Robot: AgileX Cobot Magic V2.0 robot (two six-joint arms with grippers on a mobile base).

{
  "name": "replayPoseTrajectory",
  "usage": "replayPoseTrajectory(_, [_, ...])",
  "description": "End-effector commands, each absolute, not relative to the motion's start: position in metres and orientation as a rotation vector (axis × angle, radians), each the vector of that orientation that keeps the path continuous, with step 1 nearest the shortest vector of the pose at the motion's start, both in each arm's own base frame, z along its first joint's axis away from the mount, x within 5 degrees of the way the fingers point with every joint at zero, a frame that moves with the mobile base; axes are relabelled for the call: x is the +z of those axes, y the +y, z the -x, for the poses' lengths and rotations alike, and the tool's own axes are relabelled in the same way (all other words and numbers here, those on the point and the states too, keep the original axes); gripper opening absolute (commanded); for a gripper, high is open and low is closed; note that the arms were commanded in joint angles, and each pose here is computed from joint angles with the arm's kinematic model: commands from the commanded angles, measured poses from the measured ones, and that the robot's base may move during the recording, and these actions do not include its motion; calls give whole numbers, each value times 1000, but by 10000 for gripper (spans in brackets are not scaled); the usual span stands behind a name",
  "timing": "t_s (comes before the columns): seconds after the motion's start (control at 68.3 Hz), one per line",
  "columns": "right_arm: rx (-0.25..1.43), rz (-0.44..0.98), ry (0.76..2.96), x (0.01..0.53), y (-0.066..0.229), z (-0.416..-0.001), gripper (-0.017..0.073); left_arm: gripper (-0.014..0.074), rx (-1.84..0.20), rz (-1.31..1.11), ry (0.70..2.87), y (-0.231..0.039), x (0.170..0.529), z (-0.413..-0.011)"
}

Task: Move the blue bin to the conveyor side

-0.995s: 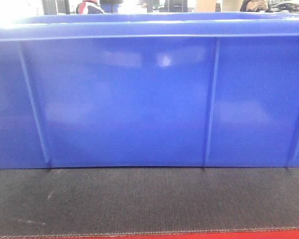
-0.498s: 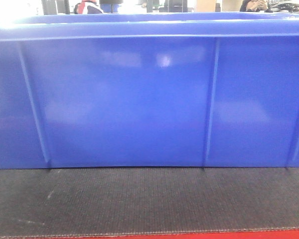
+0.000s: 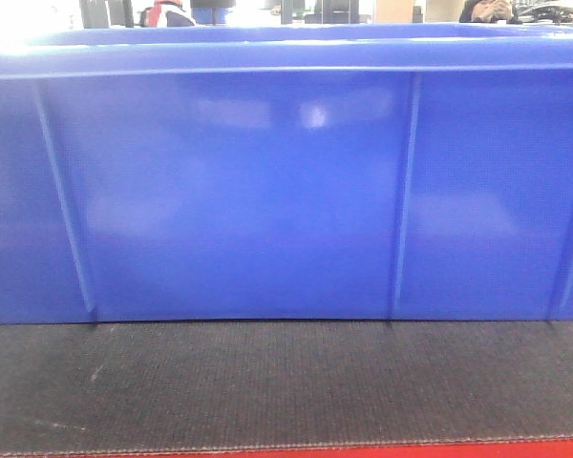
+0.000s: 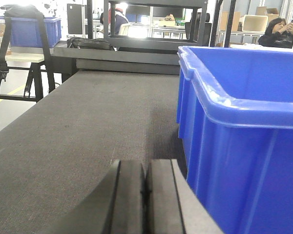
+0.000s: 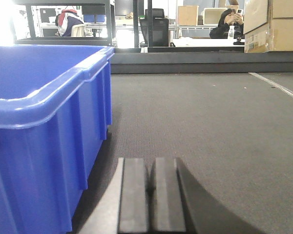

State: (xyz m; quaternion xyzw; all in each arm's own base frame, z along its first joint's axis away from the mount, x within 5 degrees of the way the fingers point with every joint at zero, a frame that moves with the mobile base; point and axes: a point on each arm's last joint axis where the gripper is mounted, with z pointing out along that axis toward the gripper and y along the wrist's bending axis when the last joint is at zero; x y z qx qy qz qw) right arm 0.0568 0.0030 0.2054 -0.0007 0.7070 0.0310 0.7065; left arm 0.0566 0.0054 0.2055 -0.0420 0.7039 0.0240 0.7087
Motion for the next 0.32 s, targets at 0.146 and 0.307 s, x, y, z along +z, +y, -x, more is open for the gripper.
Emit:
replayPoseTrajectory(0.146, [67, 2, 1535, 209, 3, -56, -88, -27, 49, 97, 1539, 5, 208, -56])
replayPoseTrajectory(0.307, [67, 2, 1535, 209, 3, -56, -88, -27, 49, 97, 1539, 5, 208, -56])
